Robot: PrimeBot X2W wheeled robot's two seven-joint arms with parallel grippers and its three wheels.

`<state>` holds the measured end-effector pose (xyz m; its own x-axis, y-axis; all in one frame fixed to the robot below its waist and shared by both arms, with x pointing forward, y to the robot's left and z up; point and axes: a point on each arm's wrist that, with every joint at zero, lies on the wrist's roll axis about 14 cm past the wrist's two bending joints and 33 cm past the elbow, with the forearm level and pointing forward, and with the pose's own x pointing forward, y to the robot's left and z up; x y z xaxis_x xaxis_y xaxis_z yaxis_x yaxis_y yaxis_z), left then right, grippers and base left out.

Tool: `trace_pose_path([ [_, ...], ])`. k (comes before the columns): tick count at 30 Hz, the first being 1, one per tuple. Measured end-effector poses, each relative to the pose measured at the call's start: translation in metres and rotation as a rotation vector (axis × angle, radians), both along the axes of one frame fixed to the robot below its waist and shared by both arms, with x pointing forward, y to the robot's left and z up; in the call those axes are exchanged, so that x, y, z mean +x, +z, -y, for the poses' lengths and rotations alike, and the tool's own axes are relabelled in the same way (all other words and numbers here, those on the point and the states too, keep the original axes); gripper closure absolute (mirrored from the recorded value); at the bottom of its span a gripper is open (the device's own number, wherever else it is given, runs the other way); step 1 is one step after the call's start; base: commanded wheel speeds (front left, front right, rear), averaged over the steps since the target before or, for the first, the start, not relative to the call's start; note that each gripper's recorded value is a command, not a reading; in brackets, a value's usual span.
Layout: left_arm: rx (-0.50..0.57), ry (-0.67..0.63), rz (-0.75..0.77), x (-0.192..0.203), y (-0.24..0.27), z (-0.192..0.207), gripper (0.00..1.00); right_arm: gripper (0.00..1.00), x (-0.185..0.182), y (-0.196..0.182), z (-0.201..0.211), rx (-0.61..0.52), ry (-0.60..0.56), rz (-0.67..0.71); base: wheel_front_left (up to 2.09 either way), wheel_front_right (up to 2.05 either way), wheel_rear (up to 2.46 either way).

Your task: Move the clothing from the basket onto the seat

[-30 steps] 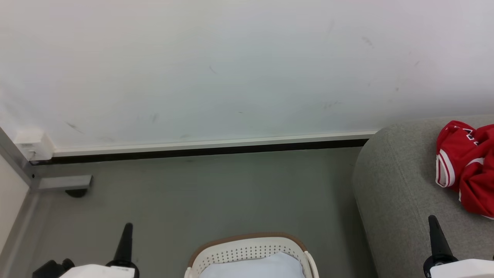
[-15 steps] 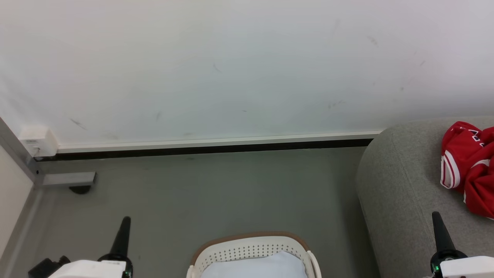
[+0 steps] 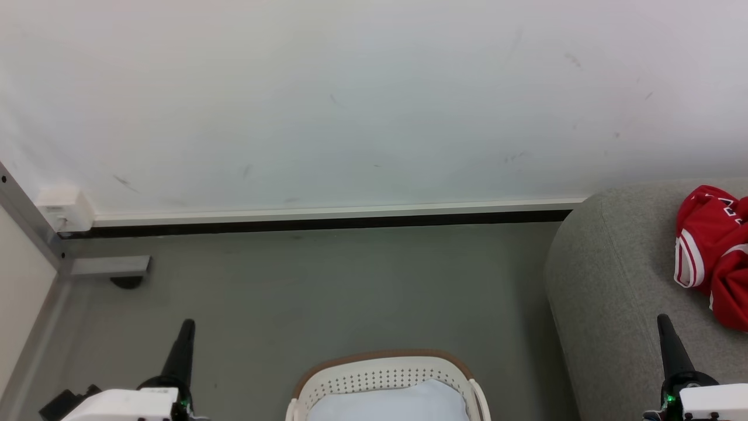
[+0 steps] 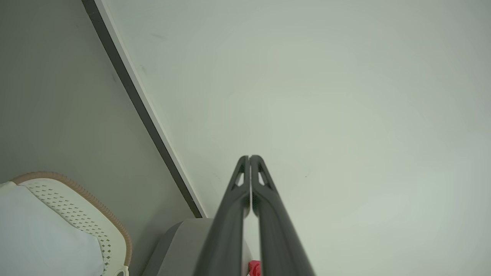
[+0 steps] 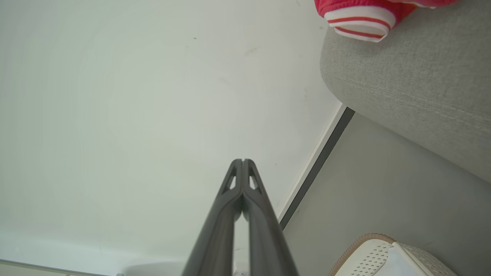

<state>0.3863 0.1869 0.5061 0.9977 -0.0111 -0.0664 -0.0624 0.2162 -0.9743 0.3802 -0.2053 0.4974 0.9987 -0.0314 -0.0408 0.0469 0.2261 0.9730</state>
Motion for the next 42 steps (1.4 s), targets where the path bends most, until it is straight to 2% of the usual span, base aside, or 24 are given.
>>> trace_pose_path([
  [29, -0.205, 0.017, 0.056, 0.003, 0.015, -0.012, 1.0, 1.0, 0.011, 0.011, -0.006, 0.222, 0.027, 0.045, 0.0, 0.0, 0.0],
  [42, -0.216, 0.019, 0.06, 0.003, 0.015, -0.013, 1.0, 1.0, 0.012, 0.013, -0.006, 0.228, 0.031, 0.049, 0.0, 0.0, 0.0],
])
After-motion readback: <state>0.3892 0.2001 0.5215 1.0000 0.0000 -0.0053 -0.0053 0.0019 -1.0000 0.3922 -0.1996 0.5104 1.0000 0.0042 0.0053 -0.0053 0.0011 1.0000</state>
